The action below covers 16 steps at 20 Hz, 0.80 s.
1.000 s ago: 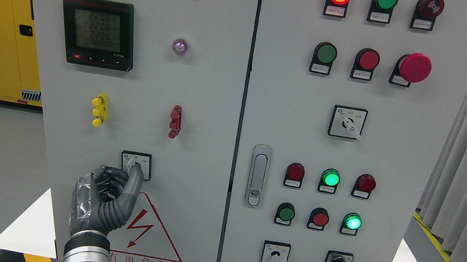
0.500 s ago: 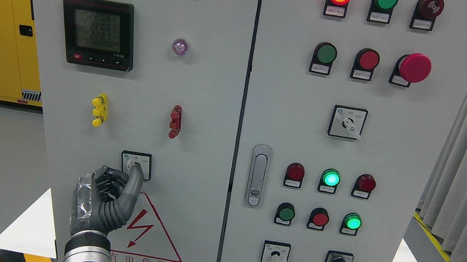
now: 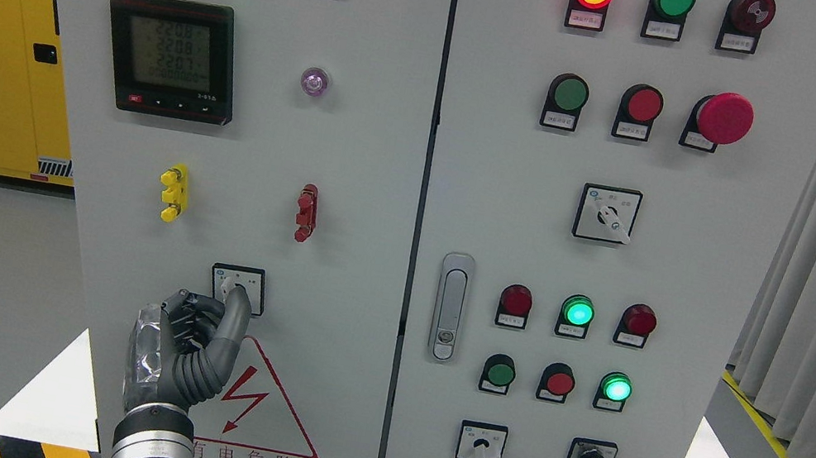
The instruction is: Turn on light switch 1
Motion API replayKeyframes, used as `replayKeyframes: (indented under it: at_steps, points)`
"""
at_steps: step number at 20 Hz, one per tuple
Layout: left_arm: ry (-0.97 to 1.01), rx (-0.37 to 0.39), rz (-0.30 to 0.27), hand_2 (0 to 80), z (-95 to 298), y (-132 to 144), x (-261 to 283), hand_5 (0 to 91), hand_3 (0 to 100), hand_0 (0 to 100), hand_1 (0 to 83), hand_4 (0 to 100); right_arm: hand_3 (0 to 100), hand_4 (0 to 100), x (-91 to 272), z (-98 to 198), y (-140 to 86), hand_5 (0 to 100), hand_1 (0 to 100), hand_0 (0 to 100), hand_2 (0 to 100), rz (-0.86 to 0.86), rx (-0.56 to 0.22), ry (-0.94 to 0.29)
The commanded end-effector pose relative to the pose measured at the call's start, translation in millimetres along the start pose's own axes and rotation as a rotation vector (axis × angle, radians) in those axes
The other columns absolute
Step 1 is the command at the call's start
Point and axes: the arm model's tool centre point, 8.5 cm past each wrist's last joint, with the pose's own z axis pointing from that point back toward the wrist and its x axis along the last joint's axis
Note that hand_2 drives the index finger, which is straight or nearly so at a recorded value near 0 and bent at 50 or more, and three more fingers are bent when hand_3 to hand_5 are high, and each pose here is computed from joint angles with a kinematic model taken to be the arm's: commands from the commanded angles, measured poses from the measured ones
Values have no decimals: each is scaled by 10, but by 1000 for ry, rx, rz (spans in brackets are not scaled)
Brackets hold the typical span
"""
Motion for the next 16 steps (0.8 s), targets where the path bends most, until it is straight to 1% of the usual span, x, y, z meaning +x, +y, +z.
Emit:
replayKeyframes:
  at_steps: [1,5,11,14,16]
  points:
    - [-1,0,0,615,-2,-2,-5,816,936,493,527,905,0,0,0,0,0,0,500,0,40,0,0,0]
    - [-3,0,1,606,-2,-2,-4,819,933,531,521,906,0,0,0,0,0,0,500,0,40,0,0,0]
    - [-1,-4,1,599,-3,-11,-3,821,931,558,516,904,0,0,-1,0,0,0,500,0,40,-1,0,0]
    - [0,-6,0,597,1,-16,-8,821,931,614,517,904,0,0,0,0,0,0,500,0,40,0,0,0]
    - [-2,-6,1,597,-3,-18,-5,821,931,633,515,904,0,0,-1,0,0,0,500,0,40,-1,0,0]
